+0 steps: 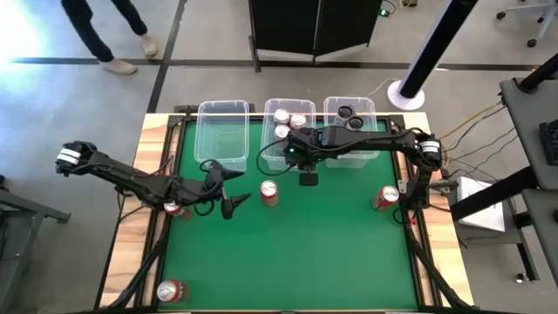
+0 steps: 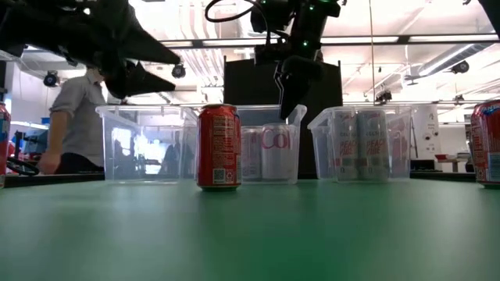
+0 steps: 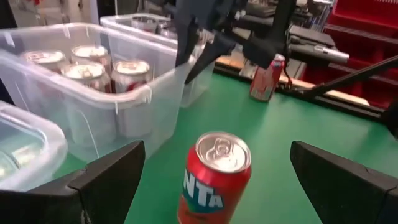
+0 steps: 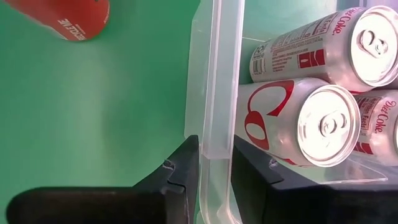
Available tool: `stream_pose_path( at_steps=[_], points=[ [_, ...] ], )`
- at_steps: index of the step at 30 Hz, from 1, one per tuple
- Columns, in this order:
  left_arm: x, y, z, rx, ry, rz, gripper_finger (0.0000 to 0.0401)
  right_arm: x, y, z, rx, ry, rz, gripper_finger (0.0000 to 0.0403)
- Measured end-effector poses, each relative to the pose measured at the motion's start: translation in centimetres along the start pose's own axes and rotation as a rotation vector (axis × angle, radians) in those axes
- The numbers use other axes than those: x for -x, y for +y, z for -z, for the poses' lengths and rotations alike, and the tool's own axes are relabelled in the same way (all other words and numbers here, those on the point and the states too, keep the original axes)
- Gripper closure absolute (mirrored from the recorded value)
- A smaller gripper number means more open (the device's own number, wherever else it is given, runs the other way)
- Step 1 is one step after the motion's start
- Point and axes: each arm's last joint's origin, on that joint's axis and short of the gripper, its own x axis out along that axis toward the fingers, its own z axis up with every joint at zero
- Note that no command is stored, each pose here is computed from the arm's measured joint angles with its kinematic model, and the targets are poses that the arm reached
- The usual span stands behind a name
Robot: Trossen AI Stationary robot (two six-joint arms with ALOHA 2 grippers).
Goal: Sort soda cans
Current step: Adjust the middle transparent bin
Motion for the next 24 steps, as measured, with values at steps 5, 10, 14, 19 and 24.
stream_pose_path(
  at_steps=[5, 10, 14, 19, 24],
  points=[
    [0.3, 0.0, -0.7, -0.009, -0.044, 0.017, 0.0014, 0.0, 0.0, 0.0, -0.036, -0.002, -0.002, 0.0338],
    [0.9, -0.1, -1.4, -0.047, -0.071, 0.076, 0.0014, 0.0, 0.0, 0.0, -0.061, -0.003, 0.000, 0.0334],
    [1.5, 0.0, -2.1, -0.083, -0.109, 0.116, 0.0014, 0.0, 0.0, 0.0, -0.052, 0.000, 0.007, 0.0302],
    [2.6, 0.3, -3.1, -0.092, -0.164, 0.127, 0.0014, 0.7, -0.1, -0.1, -0.050, -0.012, 0.019, 0.0229],
    [4.1, 0.4, -5.9, -0.111, -0.086, 0.098, 0.0014, 4.4, -0.2, -1.2, -0.047, -0.104, 0.038, 0.0149]
  ],
)
